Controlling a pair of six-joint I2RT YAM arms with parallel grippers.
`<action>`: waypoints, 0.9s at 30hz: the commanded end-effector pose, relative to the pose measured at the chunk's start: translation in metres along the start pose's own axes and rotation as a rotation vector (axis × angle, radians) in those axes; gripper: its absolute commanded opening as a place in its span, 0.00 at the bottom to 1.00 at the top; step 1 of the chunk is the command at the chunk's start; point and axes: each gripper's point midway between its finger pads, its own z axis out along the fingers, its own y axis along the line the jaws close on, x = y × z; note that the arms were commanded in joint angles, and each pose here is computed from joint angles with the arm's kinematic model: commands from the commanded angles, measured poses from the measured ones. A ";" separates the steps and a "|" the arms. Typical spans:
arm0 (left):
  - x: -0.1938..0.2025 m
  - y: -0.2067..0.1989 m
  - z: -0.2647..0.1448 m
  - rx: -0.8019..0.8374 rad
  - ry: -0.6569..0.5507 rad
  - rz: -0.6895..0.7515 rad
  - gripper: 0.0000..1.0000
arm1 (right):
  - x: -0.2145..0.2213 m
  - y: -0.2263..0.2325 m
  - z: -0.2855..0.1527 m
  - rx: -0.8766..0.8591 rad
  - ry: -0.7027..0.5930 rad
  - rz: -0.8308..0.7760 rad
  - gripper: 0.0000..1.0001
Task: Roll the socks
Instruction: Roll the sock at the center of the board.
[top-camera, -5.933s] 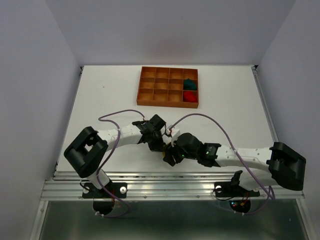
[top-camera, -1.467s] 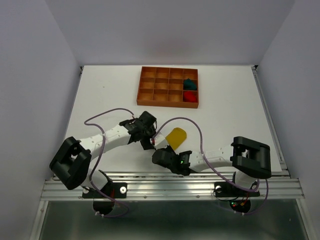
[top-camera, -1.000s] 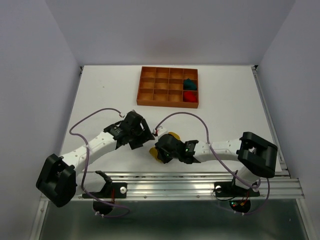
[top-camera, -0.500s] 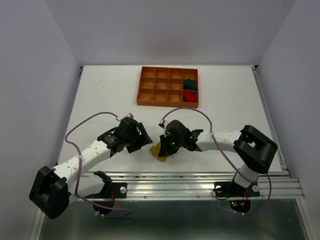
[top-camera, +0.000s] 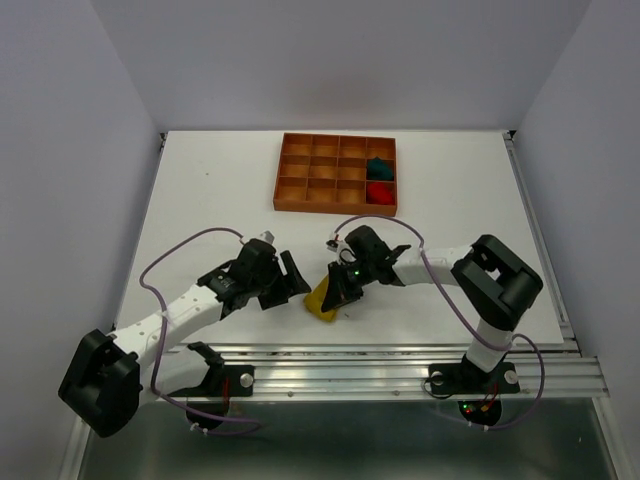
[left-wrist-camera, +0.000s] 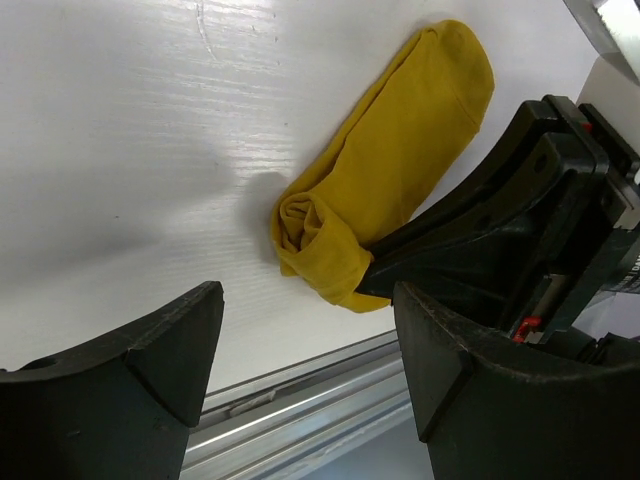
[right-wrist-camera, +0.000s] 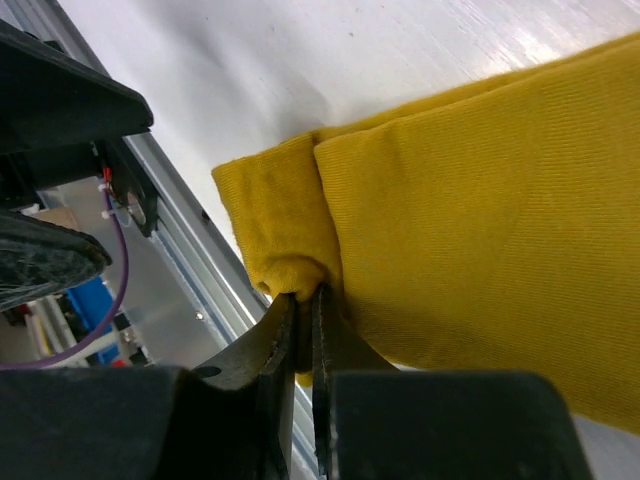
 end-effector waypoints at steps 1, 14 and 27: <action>0.004 -0.005 0.006 0.054 0.024 0.029 0.80 | 0.011 -0.017 0.000 0.046 0.051 0.076 0.01; 0.019 -0.003 0.026 0.078 0.094 0.046 0.67 | 0.011 -0.049 0.003 0.074 0.065 0.210 0.01; 0.019 -0.009 0.044 0.099 0.116 0.049 0.60 | 0.014 -0.057 0.006 0.077 0.088 0.215 0.01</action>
